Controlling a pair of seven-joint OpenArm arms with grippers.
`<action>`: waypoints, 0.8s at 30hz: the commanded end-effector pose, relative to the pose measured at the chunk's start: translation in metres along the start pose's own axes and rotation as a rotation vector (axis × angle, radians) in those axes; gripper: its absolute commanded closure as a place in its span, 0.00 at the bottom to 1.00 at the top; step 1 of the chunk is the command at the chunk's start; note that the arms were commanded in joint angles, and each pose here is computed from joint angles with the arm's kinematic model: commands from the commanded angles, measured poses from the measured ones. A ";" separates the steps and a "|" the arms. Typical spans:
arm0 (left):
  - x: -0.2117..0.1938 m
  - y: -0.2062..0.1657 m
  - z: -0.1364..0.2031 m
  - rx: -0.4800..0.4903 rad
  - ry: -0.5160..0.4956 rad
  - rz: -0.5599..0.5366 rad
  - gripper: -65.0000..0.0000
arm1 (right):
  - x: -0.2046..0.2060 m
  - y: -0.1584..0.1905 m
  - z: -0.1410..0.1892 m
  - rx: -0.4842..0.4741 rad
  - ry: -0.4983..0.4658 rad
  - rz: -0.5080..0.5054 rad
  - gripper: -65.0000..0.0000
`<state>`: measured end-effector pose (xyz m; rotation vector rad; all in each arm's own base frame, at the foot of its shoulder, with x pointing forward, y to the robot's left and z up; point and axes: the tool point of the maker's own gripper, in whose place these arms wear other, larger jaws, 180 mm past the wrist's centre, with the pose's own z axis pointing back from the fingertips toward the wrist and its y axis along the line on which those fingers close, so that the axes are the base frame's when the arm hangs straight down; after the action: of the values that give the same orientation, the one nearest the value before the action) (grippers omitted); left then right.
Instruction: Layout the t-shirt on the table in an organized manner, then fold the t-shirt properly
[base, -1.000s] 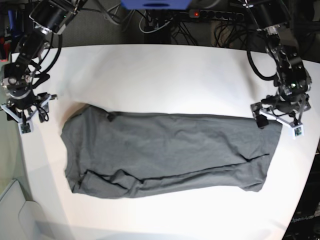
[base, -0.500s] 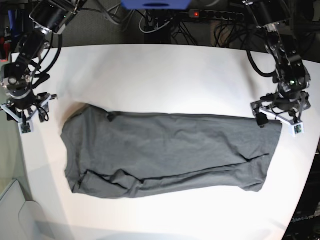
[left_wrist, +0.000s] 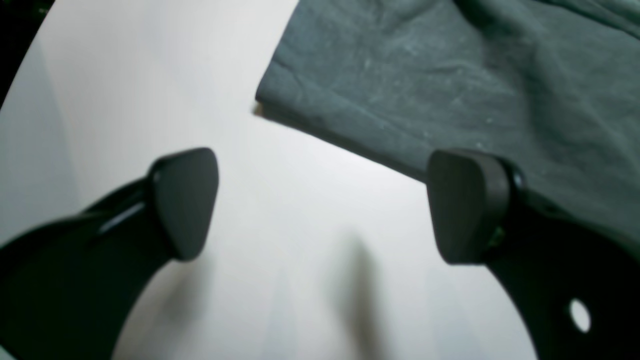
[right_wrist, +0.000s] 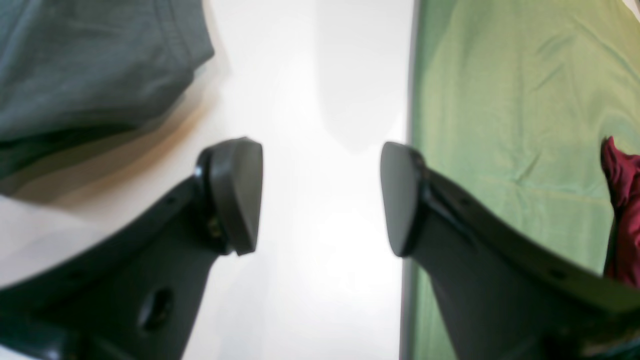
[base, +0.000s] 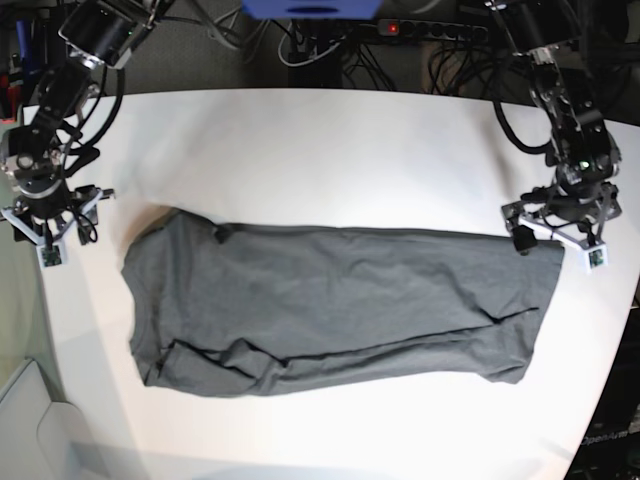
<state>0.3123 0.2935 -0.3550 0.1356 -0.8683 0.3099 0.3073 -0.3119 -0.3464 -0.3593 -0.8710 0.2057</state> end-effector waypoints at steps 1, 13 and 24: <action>0.016 0.001 0.002 0.001 -0.053 -0.004 0.00 | 0.016 -0.011 0.003 -0.027 -0.055 0.003 0.42; 0.009 0.004 -0.003 0.005 -0.043 0.003 0.00 | 0.016 -0.011 0.003 -0.027 -0.055 0.003 0.42; 0.010 0.002 -0.003 0.001 -0.045 0.000 0.00 | 0.016 -0.009 0.002 -0.020 -0.054 0.006 0.42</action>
<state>0.3102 0.2941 -0.3651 0.1337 -0.8575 0.3141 0.3078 -0.3111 -0.3464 -0.3582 -0.8714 0.2081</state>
